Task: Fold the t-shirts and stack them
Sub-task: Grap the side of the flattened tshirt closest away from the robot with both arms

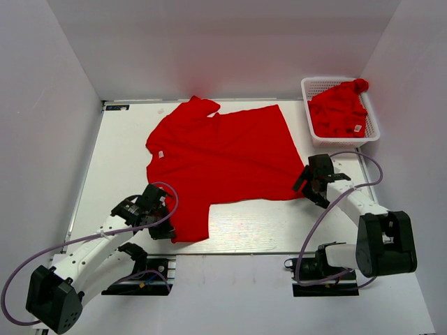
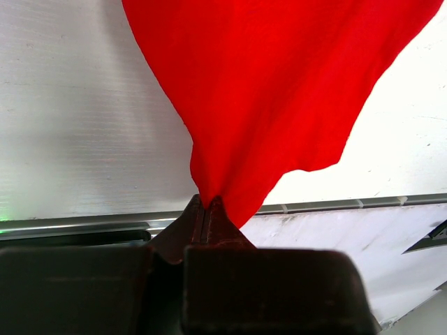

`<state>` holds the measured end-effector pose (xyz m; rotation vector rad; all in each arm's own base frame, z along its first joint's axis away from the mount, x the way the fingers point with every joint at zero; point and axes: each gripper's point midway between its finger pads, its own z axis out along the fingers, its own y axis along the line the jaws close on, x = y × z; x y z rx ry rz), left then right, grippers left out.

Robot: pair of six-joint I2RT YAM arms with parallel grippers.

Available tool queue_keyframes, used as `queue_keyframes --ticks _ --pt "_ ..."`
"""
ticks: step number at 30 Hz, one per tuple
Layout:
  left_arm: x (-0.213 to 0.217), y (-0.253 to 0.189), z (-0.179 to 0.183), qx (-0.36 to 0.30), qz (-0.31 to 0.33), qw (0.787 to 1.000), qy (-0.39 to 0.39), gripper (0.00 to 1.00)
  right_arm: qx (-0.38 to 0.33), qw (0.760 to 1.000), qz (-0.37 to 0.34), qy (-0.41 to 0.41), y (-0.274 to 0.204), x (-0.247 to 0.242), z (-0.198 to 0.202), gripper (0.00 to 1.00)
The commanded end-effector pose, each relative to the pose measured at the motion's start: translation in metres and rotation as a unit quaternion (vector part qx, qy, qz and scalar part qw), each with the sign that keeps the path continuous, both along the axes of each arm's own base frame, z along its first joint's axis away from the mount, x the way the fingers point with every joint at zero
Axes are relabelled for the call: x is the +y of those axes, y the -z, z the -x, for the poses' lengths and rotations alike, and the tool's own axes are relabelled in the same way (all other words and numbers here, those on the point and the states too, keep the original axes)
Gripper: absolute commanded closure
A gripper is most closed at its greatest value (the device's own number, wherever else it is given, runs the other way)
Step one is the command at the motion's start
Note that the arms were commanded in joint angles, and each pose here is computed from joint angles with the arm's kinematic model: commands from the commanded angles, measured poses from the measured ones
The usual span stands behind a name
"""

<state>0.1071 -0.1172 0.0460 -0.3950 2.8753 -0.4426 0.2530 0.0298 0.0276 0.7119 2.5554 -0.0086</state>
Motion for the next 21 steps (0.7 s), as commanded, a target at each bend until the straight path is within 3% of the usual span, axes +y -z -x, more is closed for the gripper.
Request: queue_keyframes --ticks 1,16,21 --pt "-0.003 -0.005 -0.002 -0.005 0.007 1.000 0.001 1.00 -0.015 1.000 0.005 0.017 0.003 -0.003 -0.009 0.10" --pt "-0.005 -0.008 -0.004 -0.008 0.011 1.000 -0.004 1.00 -0.005 0.999 0.015 0.028 0.020 -0.008 -0.005 0.12" --pt "-0.005 -0.010 -0.004 -0.007 0.010 1.000 -0.004 1.00 -0.007 1.000 0.003 0.026 0.023 -0.003 -0.011 0.23"
